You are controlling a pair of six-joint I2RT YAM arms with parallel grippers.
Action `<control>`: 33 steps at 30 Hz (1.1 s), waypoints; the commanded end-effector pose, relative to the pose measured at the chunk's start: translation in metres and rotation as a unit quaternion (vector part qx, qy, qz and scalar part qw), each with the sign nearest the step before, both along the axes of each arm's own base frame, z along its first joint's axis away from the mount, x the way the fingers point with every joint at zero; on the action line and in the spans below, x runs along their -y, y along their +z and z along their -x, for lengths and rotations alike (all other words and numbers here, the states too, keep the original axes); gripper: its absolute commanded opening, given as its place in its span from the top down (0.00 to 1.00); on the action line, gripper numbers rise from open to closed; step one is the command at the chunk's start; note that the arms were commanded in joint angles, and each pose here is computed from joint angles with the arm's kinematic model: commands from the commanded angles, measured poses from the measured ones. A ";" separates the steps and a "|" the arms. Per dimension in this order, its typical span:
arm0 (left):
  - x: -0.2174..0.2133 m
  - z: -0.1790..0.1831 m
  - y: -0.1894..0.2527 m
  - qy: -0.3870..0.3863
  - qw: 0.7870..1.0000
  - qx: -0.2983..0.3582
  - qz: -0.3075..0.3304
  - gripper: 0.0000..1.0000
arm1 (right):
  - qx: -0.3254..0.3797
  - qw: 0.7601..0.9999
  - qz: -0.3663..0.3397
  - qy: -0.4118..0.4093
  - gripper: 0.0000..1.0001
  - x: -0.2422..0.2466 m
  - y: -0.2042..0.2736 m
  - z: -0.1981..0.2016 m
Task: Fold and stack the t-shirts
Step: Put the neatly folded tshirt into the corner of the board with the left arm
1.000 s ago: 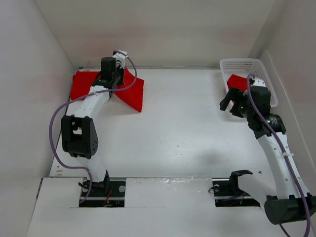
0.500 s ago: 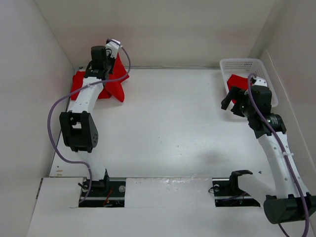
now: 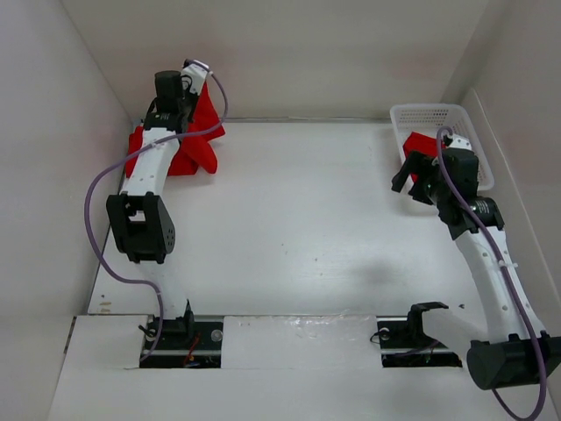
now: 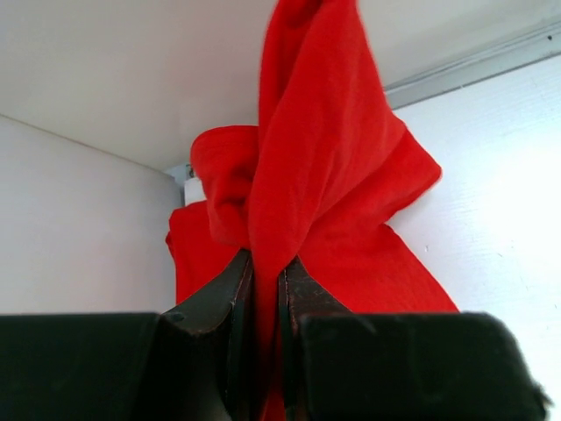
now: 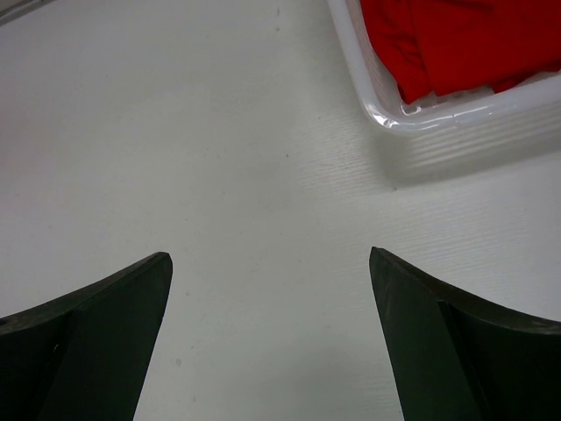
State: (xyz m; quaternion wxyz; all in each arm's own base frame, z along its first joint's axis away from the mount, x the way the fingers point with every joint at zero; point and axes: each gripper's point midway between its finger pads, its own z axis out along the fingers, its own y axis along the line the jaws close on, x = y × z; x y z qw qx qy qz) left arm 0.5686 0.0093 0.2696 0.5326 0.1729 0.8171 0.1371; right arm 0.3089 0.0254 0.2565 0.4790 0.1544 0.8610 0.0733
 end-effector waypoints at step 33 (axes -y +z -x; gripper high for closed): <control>-0.142 -0.032 -0.022 0.106 0.993 0.034 0.029 1.00 | 0.017 1.000 -0.001 -0.003 0.00 -0.018 0.027 -0.031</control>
